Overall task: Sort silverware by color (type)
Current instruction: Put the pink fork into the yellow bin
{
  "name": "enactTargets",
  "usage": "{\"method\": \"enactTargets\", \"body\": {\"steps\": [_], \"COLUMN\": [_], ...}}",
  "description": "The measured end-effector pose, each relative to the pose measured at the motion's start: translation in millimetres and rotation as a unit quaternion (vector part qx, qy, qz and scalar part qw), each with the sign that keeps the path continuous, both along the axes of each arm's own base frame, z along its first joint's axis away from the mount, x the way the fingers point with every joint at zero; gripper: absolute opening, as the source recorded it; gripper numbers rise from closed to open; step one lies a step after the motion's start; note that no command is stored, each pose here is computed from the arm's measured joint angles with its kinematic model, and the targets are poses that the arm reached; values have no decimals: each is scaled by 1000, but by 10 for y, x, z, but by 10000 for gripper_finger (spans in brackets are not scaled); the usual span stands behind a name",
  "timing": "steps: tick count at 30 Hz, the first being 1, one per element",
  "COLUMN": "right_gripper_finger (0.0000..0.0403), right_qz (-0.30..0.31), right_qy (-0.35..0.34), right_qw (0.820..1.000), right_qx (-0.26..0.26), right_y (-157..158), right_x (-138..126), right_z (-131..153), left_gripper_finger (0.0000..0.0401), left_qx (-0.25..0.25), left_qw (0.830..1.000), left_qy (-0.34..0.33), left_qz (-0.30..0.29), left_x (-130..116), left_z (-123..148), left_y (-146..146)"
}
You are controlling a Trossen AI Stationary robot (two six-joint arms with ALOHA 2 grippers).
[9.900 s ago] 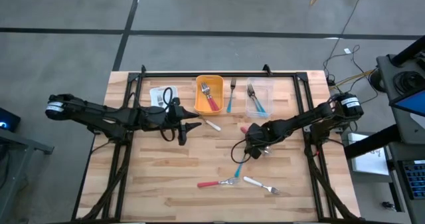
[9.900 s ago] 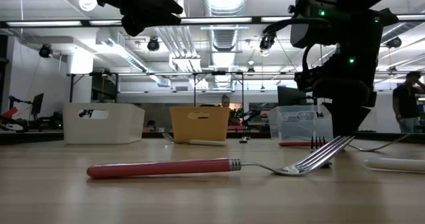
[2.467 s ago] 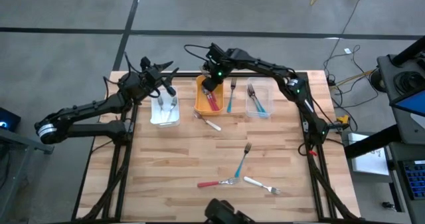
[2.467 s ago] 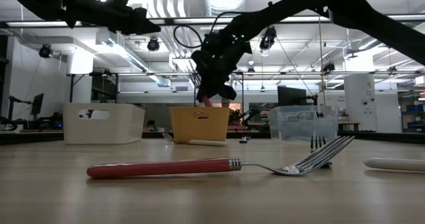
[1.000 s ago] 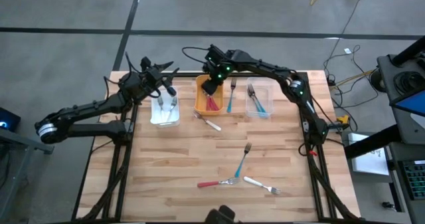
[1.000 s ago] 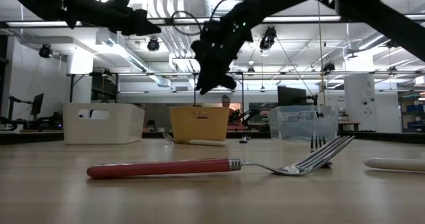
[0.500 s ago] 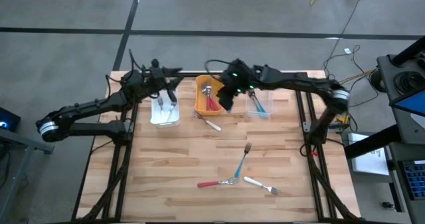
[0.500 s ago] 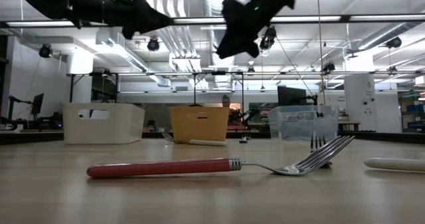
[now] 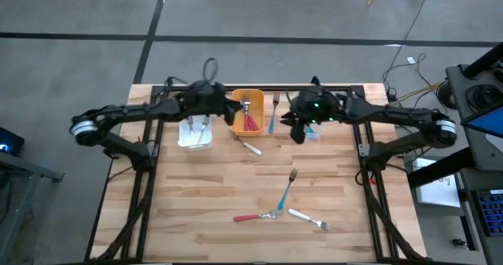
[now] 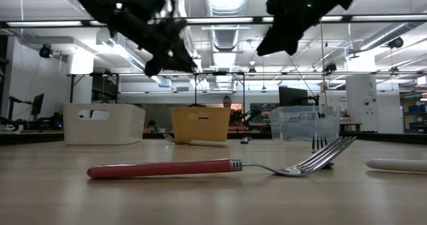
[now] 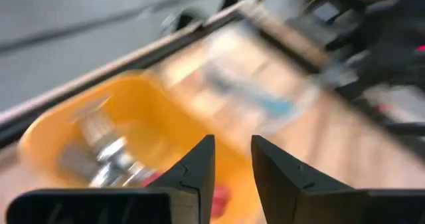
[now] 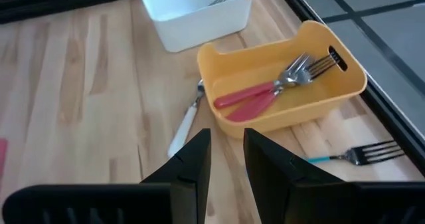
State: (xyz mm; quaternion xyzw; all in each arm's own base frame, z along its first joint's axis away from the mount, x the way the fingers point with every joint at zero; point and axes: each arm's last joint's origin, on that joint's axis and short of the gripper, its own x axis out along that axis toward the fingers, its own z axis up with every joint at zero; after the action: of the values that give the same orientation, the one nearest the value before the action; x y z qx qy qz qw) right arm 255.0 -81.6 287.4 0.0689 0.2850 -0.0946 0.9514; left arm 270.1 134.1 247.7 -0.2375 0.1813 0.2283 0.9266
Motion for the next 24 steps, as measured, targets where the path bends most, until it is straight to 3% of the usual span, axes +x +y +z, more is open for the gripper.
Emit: {"method": "enactTargets", "body": {"steps": [6,13,18,24], "right_gripper_finger": [79,79,79,79], "right_qz": [3,6,10,45], "right_qy": [-3,-1,18,15], "right_qw": [1000,1000,1000,997], "right_qx": [-3,-8,-5,-62], "right_y": [92,139,147,159], "right_x": [-250,-395,-418,-456], "right_z": [-149,-254,-357,-280], "left_gripper_finger": [66,73,85,117], "left_qx": [-56,-92,-96,-98], "left_qw": [990,981,968,951], "left_qy": [121,147,201,258], "left_qz": [52,87,117,139], "left_x": [263,501,628,736], "left_z": [-183,-267,-337,-417], "left_y": [153,277,334,404]}}
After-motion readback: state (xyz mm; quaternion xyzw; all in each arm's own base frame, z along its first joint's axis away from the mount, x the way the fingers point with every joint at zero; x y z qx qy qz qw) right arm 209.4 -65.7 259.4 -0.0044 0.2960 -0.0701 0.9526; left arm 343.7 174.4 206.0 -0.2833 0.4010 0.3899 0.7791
